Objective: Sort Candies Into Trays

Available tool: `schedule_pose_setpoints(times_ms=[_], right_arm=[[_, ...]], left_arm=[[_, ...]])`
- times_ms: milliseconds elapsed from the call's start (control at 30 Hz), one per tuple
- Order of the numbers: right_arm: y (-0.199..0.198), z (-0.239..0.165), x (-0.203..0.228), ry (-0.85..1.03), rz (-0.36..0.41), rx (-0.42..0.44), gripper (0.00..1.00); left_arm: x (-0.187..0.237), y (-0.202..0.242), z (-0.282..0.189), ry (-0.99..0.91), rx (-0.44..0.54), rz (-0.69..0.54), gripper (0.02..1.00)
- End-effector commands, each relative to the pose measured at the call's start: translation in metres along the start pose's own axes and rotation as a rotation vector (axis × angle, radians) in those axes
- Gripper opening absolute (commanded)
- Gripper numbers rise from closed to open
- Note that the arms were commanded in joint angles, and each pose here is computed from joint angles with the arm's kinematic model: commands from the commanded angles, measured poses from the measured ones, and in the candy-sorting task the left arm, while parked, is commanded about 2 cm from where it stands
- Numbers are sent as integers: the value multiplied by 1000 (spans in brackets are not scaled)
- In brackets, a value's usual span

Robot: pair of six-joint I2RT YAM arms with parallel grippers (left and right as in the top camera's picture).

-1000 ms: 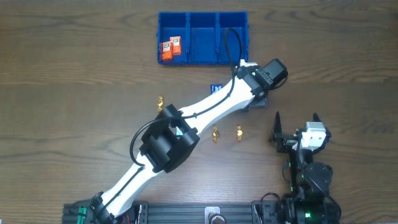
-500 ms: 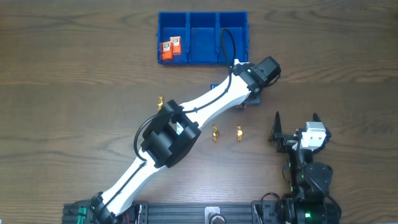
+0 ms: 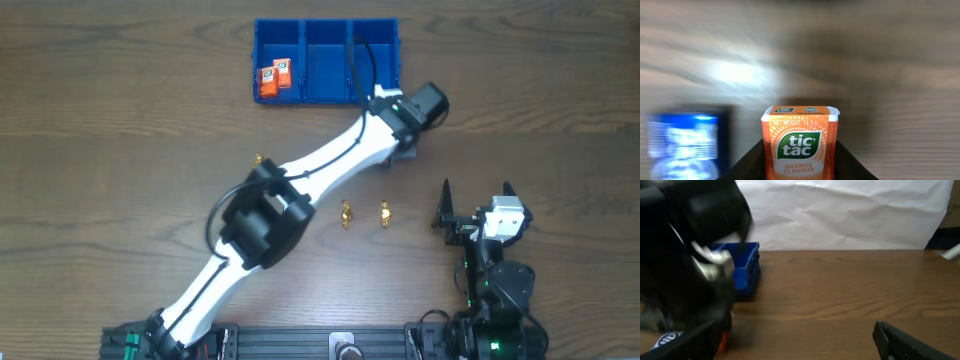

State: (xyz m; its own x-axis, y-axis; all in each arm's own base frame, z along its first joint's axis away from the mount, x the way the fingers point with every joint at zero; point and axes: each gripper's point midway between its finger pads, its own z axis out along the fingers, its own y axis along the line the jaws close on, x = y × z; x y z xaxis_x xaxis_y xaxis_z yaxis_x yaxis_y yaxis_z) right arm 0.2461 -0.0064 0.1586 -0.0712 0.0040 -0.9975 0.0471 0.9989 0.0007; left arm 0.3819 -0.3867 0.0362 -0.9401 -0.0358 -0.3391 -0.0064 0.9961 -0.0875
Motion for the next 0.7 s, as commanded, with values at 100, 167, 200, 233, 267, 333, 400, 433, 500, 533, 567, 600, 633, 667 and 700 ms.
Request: schedule_pose_setpoints(times_ms=[100, 167, 200, 233, 267, 333, 400, 433, 500, 533, 567, 600, 633, 667, 700], right_arm=[[-1, 0, 1, 0, -14, 2, 998], [-1, 0, 1, 0, -14, 2, 998], [-1, 0, 1, 0, -14, 2, 998], [-1, 0, 1, 0, -14, 3, 998], [-1, 0, 1, 0, -14, 2, 998], [-1, 0, 1, 0, -14, 2, 998], [-1, 0, 1, 0, -14, 3, 998], [-1, 0, 1, 0, -14, 3, 998], [-1, 0, 1, 0, -14, 2, 998], [-1, 0, 1, 0, -14, 3, 998], [-1, 0, 1, 0, -14, 2, 998], [-1, 0, 1, 0, -14, 3, 998], [-1, 0, 1, 0, -14, 2, 998], [-1, 0, 1, 0, -14, 3, 998], [-1, 0, 1, 0, -14, 2, 998]], left_arm=[[-141, 81, -163, -375, 50, -64, 332], [-165, 117, -175, -403, 28, -87, 329], [-174, 134, -175, -403, 17, -91, 332], [-180, 147, -173, -397, 10, -93, 334], [-185, 162, -165, -379, -6, -101, 334], [-191, 182, -149, -349, -25, -96, 332], [-194, 198, -127, -314, -48, -91, 327], [-195, 200, -117, -299, -44, -76, 329], [-196, 201, -90, -266, -32, -50, 332], [-196, 202, -77, -252, -36, -51, 336], [-195, 201, -65, -238, -30, -49, 336], [-193, 198, -52, -218, -15, -39, 334], [-191, 196, -42, -205, -6, -29, 338], [-190, 195, -37, -198, -2, -27, 343], [-187, 193, -29, -185, 6, -26, 349]])
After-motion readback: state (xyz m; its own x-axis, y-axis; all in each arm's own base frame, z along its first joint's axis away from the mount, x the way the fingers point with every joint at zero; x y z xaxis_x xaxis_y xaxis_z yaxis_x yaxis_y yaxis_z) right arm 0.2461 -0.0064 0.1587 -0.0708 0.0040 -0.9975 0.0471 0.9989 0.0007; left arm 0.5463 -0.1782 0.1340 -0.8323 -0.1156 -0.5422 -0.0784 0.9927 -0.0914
